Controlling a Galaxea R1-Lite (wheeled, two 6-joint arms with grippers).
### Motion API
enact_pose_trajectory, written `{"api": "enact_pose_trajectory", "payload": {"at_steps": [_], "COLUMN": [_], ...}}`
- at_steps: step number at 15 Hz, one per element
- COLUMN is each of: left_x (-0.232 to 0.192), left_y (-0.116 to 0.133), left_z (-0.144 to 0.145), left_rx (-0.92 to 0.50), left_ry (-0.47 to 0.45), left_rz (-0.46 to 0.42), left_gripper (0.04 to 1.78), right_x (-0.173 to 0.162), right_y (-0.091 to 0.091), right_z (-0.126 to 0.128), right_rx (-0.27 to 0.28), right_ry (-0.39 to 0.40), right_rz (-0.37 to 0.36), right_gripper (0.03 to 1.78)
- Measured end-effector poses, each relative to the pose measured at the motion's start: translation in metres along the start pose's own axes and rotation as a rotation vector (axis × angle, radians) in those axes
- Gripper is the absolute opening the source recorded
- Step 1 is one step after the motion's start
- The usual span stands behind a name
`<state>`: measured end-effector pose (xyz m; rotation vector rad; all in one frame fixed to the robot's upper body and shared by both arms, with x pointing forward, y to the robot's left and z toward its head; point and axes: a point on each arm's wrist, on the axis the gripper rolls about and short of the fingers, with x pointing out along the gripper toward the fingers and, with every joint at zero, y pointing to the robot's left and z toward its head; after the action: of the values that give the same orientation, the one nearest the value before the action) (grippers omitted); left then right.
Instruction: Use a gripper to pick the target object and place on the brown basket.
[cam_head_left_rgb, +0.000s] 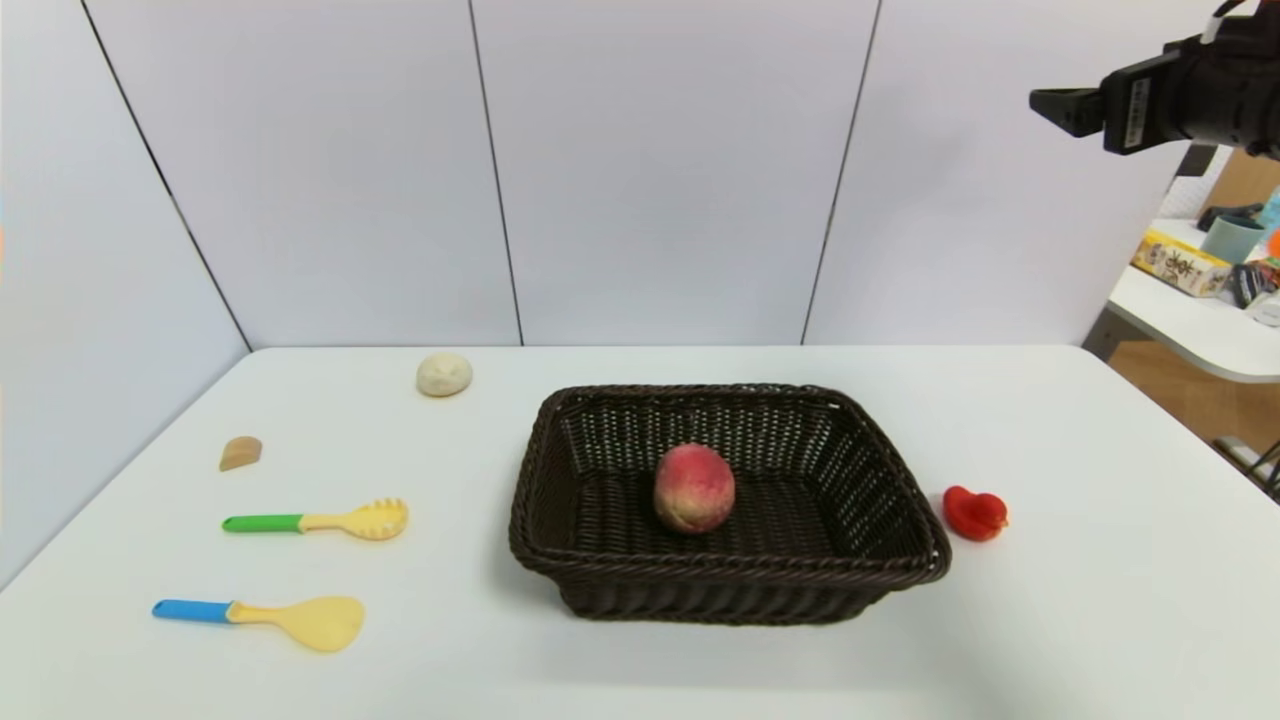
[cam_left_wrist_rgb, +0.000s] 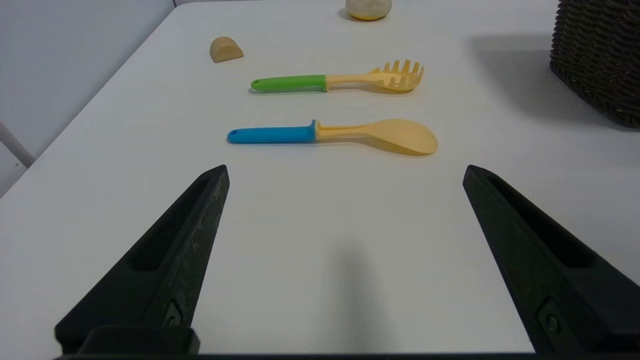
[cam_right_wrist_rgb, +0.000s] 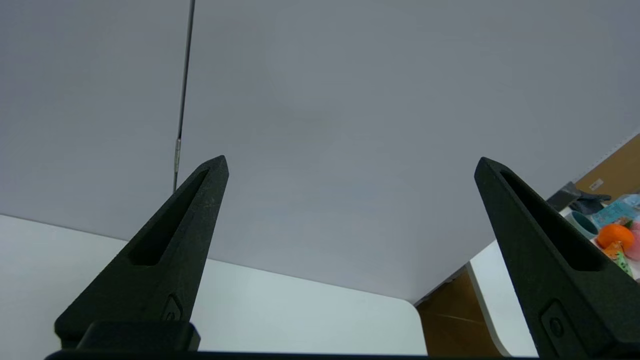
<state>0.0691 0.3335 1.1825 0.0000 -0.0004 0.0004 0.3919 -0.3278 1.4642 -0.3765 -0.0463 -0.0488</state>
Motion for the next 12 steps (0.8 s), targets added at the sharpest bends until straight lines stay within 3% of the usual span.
{"api": "enact_pose_trajectory", "payload": {"at_steps": [7,9,12], "left_x": [0.000,0.000,0.000], "left_y": [0.000,0.000,0.000], "left_z": [0.000,0.000,0.000], "left_rx": [0.000,0.000,0.000], "left_ry": [0.000,0.000,0.000], "left_rz": [0.000,0.000,0.000], "left_gripper": [1.69,1.69,1.69], "right_x": [-0.103,-0.132,-0.178], "right_y": [-0.002,0.003,0.015], "right_z": [-0.029,-0.051,-0.082], "right_rx": [0.016,0.061,0.178], "right_ry": [0.038,0.082,0.128], "right_rz": [-0.009,-0.005,0.016], "right_gripper": [1.70,1.70,1.70]}}
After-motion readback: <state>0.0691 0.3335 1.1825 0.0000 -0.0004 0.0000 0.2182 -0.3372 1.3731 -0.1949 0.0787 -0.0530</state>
